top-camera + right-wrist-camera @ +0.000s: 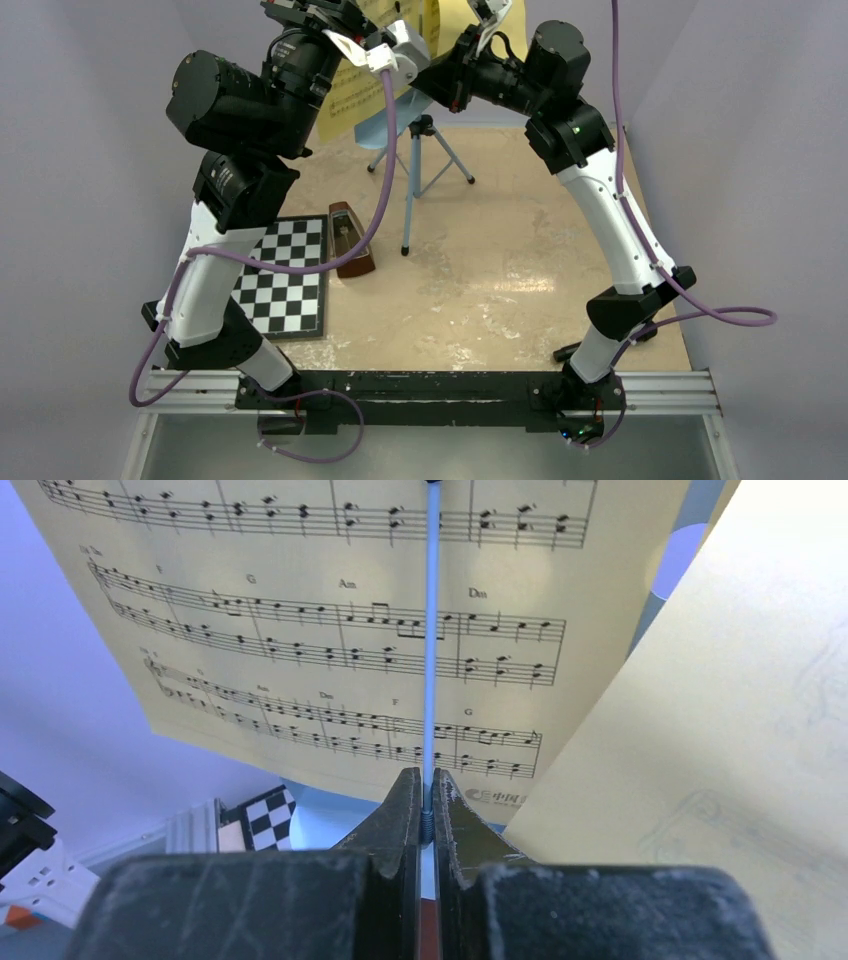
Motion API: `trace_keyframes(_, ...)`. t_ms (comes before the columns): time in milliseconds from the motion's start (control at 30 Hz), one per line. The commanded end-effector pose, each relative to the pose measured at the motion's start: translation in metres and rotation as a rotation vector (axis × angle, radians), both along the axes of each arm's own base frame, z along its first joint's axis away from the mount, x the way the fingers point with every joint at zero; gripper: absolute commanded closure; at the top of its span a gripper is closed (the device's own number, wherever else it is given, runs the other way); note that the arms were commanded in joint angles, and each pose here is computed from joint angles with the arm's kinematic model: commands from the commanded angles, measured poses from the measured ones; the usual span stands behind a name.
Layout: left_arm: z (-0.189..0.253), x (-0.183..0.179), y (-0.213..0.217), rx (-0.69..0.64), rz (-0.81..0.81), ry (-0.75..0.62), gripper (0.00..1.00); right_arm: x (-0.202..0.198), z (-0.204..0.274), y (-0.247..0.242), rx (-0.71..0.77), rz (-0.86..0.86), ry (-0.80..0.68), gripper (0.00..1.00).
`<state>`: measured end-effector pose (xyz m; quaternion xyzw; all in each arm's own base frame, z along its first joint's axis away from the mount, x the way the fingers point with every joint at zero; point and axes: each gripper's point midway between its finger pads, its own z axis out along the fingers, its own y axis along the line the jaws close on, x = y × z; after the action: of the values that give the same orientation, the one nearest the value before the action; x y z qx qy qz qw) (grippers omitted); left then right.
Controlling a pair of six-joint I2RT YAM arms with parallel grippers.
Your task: Pack up the instrument practice props
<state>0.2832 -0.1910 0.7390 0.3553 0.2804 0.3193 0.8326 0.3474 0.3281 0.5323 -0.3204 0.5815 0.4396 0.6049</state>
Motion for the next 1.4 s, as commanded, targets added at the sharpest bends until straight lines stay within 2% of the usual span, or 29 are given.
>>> trace_keyframes(0,0.036,-0.033,0.048,-0.088,0.065,-0.108,1.0,-0.008,0.028,-0.013,0.038,-0.036,-0.08,0.99)
trace_keyframes(433,0.083,-0.098,0.113,-0.159,0.144,-0.322,1.0,0.002,0.026,-0.01,0.024,-0.054,-0.084,0.96)
trace_keyframes(467,0.085,-0.103,0.119,-0.16,0.157,-0.332,1.0,0.003,0.026,-0.01,0.024,-0.055,-0.084,0.9)
trace_keyframes(600,0.088,-0.119,0.143,-0.176,0.209,-0.345,1.0,0.002,0.027,-0.008,0.026,-0.044,-0.087,0.45)
trace_keyframes(767,0.069,-0.122,0.168,-0.184,0.235,-0.251,1.0,-0.004,0.029,-0.008,0.033,-0.026,-0.084,0.23)
trace_keyframes(900,0.037,-0.12,0.168,-0.114,0.2,-0.145,1.0,-0.013,0.028,-0.012,0.027,-0.022,-0.069,0.17)
trace_keyframes(967,0.016,-0.116,0.167,-0.097,0.176,-0.074,1.0,-0.022,0.027,-0.016,0.021,-0.017,-0.061,0.04)
trace_keyframes(1000,0.003,-0.116,0.168,-0.094,0.162,-0.03,1.0,-0.027,0.024,-0.018,0.015,-0.012,-0.053,0.01)
trace_keyframes(1167,-0.106,-0.097,0.142,0.002,0.04,0.268,1.0,-0.059,0.011,-0.035,-0.008,-0.004,-0.029,0.01)
trace_keyframes(1367,-0.235,-0.101,0.119,0.071,-0.101,0.589,1.0,-0.084,-0.034,-0.051,-0.071,-0.028,0.046,0.01)
